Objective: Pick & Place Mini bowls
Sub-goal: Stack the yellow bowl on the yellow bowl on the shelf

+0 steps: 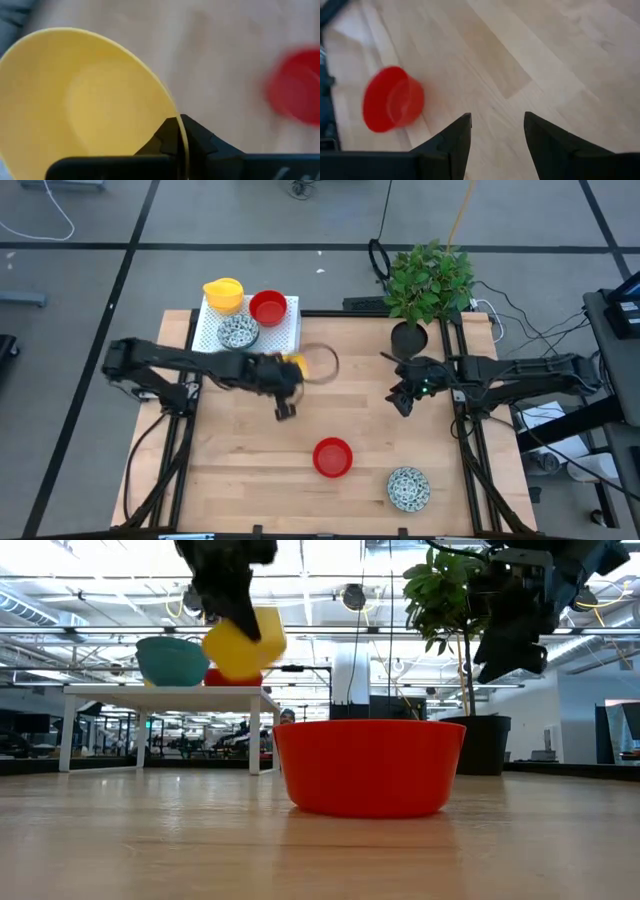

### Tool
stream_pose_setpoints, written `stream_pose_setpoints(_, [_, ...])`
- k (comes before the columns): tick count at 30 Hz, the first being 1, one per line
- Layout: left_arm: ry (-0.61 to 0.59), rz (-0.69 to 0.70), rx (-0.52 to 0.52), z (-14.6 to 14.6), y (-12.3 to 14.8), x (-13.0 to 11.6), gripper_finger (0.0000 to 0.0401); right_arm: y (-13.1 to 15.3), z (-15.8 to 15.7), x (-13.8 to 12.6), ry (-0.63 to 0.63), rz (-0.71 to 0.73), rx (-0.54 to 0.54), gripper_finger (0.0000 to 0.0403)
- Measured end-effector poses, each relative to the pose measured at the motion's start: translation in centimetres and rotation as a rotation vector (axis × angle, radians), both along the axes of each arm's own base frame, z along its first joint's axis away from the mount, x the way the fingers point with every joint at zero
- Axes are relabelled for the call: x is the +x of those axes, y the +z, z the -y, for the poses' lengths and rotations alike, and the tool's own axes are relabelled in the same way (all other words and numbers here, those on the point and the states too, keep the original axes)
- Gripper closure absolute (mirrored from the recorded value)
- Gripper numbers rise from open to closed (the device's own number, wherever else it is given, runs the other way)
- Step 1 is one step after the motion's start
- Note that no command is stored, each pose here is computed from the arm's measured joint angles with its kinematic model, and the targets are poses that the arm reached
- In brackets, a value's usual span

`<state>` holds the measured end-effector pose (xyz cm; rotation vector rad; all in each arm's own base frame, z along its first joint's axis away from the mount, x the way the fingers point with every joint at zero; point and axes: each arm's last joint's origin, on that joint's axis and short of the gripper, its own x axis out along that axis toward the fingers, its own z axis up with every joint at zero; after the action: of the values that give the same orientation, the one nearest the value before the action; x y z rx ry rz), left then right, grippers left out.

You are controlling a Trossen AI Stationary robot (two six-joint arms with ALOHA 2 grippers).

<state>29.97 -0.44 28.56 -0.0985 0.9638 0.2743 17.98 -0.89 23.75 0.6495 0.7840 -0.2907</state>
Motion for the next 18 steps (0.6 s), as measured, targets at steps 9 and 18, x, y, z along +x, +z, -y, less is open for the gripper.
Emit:
stream_pose_setpoints(9, [0.396,0.226,0.231,-5.7,6.0,-5.5,0.0379,0.3,0.0,-0.6,0.031,0.084,-0.042,0.0234])
stream_pose_setpoints(18, [0.698,0.233,0.418,-10.7,8.1,-9.6,0.0392,0.3,0.0,-0.6,0.063,0.083,-0.077,0.0234])
